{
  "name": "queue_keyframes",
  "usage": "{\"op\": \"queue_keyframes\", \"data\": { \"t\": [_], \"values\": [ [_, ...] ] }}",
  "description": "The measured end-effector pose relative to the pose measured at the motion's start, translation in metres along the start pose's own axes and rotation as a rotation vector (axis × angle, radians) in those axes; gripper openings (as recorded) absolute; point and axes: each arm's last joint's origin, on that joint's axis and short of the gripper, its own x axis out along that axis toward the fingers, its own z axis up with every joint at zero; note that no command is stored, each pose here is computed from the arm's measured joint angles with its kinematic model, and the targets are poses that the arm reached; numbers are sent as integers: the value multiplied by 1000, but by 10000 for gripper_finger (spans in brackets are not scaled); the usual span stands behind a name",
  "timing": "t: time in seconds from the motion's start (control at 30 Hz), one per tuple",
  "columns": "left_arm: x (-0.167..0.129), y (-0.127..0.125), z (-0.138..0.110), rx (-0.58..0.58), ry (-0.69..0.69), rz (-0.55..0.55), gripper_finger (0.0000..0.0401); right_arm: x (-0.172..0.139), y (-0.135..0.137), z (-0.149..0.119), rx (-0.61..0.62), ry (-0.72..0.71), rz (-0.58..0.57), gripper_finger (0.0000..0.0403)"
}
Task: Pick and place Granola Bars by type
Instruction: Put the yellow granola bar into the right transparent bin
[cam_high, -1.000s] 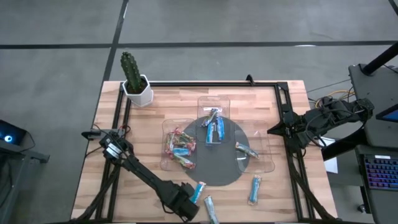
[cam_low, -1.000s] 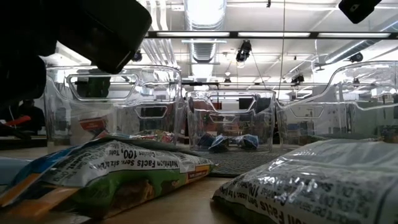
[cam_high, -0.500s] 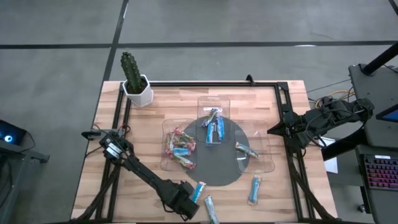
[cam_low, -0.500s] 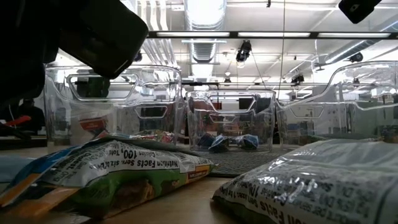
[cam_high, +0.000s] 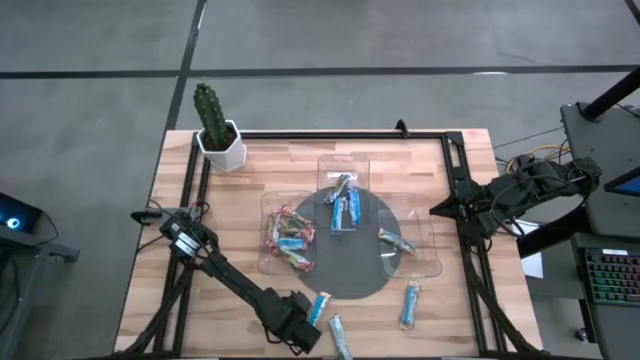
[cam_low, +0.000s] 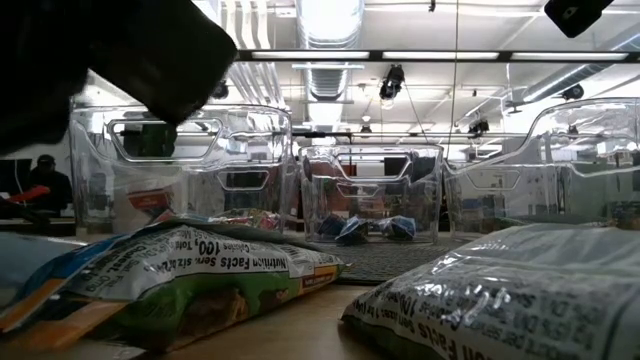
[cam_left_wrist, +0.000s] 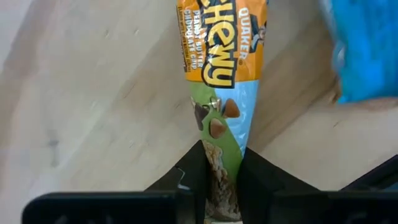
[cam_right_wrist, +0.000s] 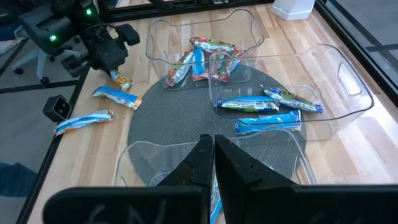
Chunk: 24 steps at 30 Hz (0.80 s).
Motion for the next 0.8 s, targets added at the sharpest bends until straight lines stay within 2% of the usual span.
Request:
{"op": "queue_keyframes", "data": {
  "t": [0.27,0.47,0.57,0.8],
  "values": [
    [-36,-4,-3,3,-14,-29,46,0,0,0,-1,0,0,8],
    [-87,7,-4,-26,-85,-79,46,0,0,0,-4,0,0,8],
    [-118,18,-4,-50,-183,-105,46,0,0,0,-4,0,0,8],
    [-191,62,-3,-163,-497,-144,46,0,0,0,-4,0,-1,8]
  ]
}}
